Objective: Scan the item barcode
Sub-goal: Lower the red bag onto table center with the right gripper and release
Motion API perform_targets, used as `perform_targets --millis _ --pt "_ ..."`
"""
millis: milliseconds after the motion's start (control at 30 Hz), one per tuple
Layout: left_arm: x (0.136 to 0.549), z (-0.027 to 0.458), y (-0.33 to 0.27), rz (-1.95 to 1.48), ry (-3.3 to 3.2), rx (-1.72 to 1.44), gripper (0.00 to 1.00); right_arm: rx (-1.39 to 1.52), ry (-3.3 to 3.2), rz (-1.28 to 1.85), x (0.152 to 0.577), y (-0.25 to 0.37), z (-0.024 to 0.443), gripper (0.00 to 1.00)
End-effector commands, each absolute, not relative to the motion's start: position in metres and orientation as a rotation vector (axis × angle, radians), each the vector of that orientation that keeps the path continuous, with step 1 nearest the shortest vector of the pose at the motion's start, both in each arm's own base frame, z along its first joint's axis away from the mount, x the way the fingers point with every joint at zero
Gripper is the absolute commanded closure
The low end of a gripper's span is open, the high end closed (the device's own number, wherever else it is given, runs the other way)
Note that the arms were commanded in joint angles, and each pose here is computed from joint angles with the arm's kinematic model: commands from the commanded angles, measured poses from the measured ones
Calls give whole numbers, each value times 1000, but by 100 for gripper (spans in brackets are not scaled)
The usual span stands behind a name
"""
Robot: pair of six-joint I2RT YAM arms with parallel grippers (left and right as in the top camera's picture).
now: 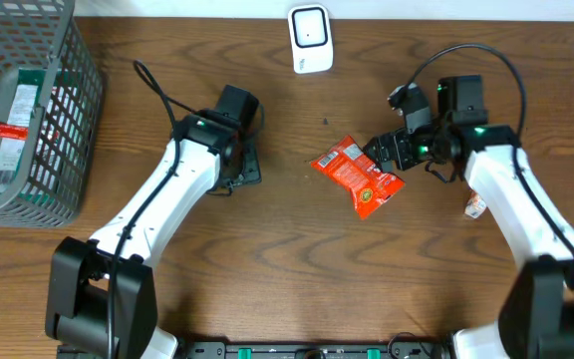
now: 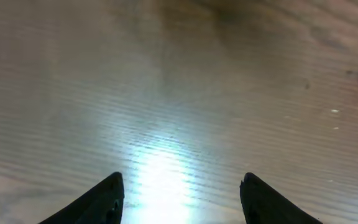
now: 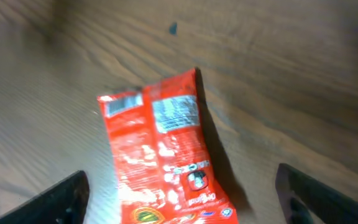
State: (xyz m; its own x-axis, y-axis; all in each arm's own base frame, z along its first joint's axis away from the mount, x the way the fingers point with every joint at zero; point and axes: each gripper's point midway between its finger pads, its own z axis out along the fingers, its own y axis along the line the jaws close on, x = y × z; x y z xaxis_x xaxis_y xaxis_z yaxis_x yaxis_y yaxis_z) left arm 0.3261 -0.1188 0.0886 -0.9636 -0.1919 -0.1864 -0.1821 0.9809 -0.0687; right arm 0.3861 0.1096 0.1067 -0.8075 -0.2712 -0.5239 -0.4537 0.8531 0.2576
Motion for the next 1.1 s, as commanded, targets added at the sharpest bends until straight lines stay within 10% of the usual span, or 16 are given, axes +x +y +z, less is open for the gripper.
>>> perform_targets --millis 0,600,867,1067 --pt "326 89 -115 -41 2936 -256 35 -648 2582 536 386 114 73 32" --pt "326 89 -116 -42 2935 -255 29 -593 2852 675 344 114 20 64" --pt "328 89 -116 -45 2930 -255 29 -467 2879 677 344 115 14 55" --pt "329 89 -116 -48 2926 -255 29 -492 2855 675 341 122 2 68"
